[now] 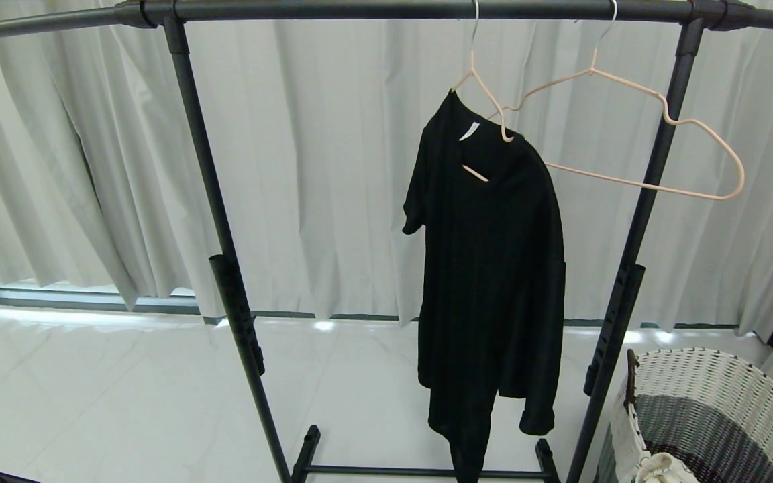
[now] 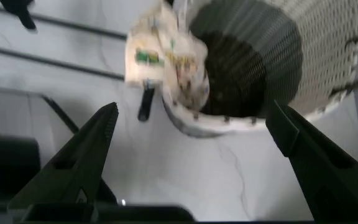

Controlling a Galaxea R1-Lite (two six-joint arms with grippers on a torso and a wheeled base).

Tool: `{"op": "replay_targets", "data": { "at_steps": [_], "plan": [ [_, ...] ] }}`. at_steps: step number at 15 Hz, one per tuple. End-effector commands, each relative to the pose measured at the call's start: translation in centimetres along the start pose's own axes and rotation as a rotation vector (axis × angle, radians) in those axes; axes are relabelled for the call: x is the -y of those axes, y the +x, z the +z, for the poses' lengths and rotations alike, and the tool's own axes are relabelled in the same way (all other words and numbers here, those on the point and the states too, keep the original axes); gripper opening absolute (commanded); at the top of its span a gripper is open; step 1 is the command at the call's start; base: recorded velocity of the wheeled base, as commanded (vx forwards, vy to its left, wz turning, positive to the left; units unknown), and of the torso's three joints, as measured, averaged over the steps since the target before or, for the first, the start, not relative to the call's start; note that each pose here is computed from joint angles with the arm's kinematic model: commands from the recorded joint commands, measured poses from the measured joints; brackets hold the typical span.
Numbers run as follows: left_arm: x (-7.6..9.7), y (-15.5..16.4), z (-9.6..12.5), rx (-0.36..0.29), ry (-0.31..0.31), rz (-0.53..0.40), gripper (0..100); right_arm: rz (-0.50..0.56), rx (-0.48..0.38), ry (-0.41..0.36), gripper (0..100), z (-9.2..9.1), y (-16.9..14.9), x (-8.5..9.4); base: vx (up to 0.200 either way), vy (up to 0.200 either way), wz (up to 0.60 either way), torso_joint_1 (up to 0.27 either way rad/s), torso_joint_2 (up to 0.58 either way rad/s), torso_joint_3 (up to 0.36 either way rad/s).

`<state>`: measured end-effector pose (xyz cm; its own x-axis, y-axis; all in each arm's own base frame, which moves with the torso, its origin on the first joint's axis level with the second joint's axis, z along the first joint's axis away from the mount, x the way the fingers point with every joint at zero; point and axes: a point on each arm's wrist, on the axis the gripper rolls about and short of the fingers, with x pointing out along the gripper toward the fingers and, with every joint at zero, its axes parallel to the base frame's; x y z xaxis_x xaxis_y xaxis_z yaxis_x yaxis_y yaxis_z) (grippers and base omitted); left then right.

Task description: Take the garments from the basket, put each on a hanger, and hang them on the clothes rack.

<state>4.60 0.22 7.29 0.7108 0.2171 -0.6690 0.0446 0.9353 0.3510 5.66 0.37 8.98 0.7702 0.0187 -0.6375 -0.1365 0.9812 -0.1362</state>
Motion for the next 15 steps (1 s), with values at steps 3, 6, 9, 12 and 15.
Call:
{"op": "replay_targets", "data": {
  "at_steps": [3, 6, 9, 12, 15],
  "plan": [
    [0.0, 0.0, 0.0, -0.005, 0.002, -0.002, 100, -0.046, -0.148, 0.048, 100, 7.5, 7.0, 0.9, 0.000, 0.000, 0.00, 0.000, 0.00, 0.000],
    [0.0, 0.0, 0.0, -0.001, 0.002, -0.002, 100, -0.067, -0.161, 0.050, 100, 8.0, 10.6, 0.8, 0.000, 0.000, 0.00, 0.000, 0.00, 0.000],
    [0.1, 0.1, 0.1, -0.014, 0.010, -0.011, 100, -0.065, -0.236, 0.031, 100, 7.1, 12.5, 0.4, 0.000, 0.000, 0.00, 0.000, 0.00, 0.000],
    [0.1, 0.3, 0.1, -0.028, 0.018, -0.019, 100, -0.063, -0.285, 0.026, 100, 6.6, 13.4, 0.3, 0.000, 0.000, 0.00, 0.000, 0.00, 0.000],
    [0.2, 0.4, 0.1, -0.041, 0.024, -0.024, 100, -0.065, -0.327, 0.019, 100, 6.1, 14.1, 0.2, 0.000, 0.000, 0.00, 0.000, 0.00, 0.000]
  ]
}}
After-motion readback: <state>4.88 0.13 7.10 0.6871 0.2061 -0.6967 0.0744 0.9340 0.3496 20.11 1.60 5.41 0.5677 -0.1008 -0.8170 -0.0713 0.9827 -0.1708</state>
